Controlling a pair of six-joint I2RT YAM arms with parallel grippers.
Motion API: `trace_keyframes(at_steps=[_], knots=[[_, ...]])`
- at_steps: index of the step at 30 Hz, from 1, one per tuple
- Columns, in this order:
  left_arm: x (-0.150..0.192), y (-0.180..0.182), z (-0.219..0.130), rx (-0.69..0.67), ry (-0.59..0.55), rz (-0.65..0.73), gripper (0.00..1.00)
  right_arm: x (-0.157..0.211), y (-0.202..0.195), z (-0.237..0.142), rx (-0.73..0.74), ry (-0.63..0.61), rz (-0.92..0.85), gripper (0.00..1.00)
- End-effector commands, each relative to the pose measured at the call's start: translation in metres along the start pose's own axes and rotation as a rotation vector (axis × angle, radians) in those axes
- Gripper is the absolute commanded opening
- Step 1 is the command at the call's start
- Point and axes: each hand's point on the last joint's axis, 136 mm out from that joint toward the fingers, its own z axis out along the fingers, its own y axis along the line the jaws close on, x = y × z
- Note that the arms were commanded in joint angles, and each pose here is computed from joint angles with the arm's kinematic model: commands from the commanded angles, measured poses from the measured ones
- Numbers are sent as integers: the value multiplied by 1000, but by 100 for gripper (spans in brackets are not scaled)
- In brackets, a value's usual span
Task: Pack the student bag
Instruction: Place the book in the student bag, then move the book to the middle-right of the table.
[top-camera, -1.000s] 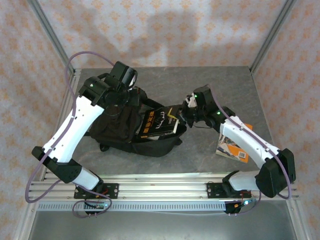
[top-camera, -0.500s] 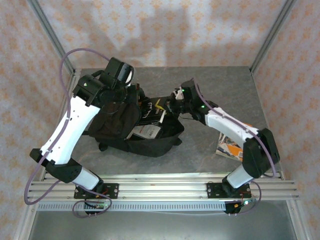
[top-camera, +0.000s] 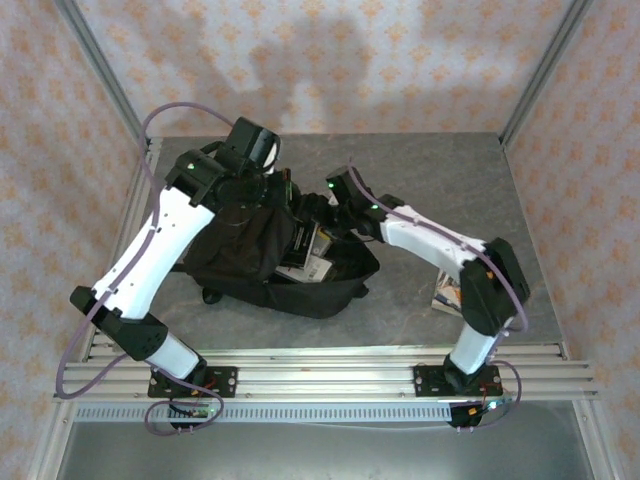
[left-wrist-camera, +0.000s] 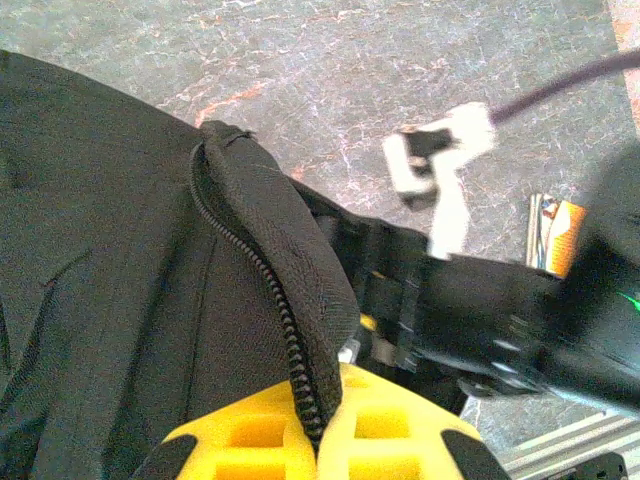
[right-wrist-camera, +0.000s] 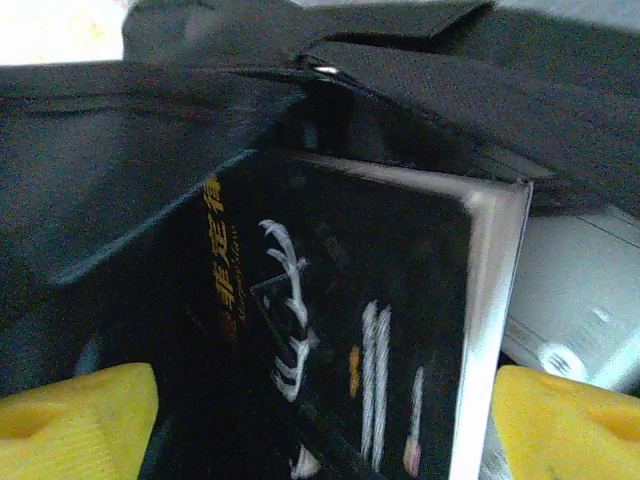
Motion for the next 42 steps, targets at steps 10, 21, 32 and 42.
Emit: trace_keyframes(at_steps=[10, 21, 32, 42], knots=[[10, -94, 85, 201, 57, 128, 57, -33, -149, -212, 494, -465, 88, 81], [47, -220, 184, 420, 208, 203, 66, -62, -333, -304, 1109, -621, 569, 98], [109, -228, 269, 402, 367, 167, 66, -47, -422, -220, 941, -128, 783, 100], [136, -203, 302, 304, 425, 182, 66, -32, -363, -135, 508, -73, 877, 88]])
